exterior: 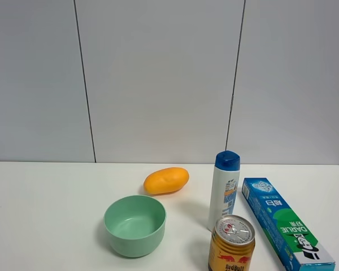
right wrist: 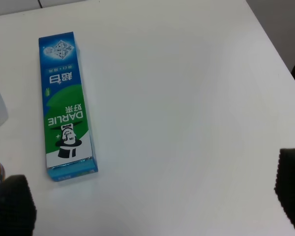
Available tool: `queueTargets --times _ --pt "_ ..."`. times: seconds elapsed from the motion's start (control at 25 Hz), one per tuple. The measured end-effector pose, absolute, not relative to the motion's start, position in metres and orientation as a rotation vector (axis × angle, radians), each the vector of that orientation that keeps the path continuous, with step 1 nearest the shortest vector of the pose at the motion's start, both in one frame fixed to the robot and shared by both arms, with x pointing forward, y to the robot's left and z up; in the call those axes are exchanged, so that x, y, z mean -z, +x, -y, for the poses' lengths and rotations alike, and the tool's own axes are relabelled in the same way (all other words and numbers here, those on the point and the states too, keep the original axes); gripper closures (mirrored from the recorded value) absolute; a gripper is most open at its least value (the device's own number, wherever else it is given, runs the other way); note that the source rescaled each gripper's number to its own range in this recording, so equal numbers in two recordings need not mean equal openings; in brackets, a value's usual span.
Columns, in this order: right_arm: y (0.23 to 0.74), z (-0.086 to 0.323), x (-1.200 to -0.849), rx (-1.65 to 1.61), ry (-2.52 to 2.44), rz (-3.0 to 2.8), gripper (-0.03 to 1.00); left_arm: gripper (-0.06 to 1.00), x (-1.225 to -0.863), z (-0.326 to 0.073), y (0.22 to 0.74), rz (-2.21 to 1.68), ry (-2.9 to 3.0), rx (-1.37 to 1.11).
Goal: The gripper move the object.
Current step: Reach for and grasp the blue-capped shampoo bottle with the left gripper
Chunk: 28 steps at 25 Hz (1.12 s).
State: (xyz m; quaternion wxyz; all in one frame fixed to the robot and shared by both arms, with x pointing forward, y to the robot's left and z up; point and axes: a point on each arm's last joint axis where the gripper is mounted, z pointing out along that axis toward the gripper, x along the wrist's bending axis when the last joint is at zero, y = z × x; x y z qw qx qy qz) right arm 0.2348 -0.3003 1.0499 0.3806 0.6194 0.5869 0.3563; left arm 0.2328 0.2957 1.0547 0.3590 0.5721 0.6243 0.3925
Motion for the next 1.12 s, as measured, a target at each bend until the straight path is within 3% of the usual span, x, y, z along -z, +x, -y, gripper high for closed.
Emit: queueTargets --times 0.04,0.48,0.76,0.92,1.12 --pt "0.235 0.300 -1.050 -0.910 1.581 -1.498 -0.03 0.25 -1.055 -0.296 0.233 -1.610 1.475 -1.012" --pt "0.235 0.300 -1.050 -0.910 1.581 -1.498 -0.03 0.25 -1.060 -0.293 0.233 -1.585 1.468 -0.999" --pt "0.235 0.300 -1.050 -0.910 1.581 -1.498 -0.03 0.25 -1.157 -0.280 0.236 -1.250 1.552 -1.081" --pt "0.235 0.300 -1.050 -0.910 1.581 -1.498 -0.03 0.25 -1.205 -0.274 0.282 -1.128 1.598 -0.984" --pt "0.235 0.300 -1.050 -0.910 1.581 -1.498 -0.03 0.25 -1.213 -0.270 0.375 -0.997 1.721 -0.758"
